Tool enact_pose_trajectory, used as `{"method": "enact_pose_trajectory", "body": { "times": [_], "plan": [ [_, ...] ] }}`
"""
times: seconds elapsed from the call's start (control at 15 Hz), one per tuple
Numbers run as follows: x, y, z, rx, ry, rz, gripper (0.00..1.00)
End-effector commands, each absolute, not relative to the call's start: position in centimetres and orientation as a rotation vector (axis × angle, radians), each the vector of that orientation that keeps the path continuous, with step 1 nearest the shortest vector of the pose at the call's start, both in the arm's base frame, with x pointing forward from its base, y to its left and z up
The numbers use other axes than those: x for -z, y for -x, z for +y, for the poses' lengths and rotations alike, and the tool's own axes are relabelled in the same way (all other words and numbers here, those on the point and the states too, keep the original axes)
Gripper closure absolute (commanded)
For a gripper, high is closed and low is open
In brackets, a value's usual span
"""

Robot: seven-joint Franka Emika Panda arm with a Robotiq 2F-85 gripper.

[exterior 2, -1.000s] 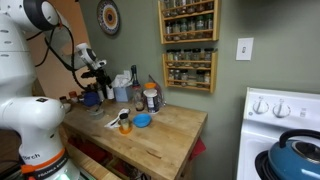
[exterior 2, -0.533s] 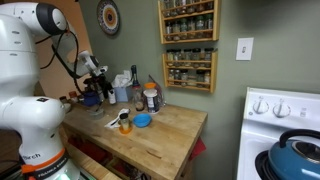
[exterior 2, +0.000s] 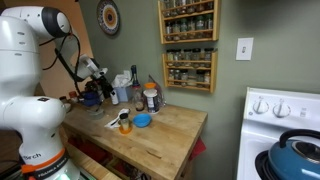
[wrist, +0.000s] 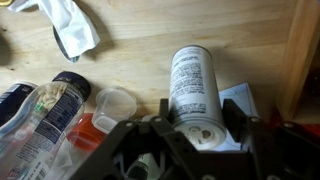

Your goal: Remove the white container from the wooden tray and put it on the table

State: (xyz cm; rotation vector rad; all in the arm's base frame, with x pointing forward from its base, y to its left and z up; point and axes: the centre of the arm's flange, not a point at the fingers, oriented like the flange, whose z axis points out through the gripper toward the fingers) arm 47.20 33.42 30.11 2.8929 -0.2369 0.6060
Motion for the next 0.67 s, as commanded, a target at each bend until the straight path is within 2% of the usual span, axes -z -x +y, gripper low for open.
{"method": "enact_pose_trajectory", "body": {
  "times": [0.0, 0.13, 0.2, 0.27, 0.47, 0.6],
  "plan": [
    [-28.5, -48.0, 34.7, -0.612, -2.86, -0.264, 0.69],
    [-27.9, -48.3, 35.1, -0.596, -2.861, -0.27, 0.69],
    [-27.8, -48.5, 35.3, -0.588, -2.863, -0.262, 0.19],
    [-28.0, -48.5, 35.4, -0.589, -2.861, -0.254, 0.19],
    [-31.3, -47.5, 35.7, -0.569, -2.867, -0.187, 0.01],
    [-35.9, -45.4, 35.5, -0.545, -2.847, -0.1, 0.0]
  ]
}}
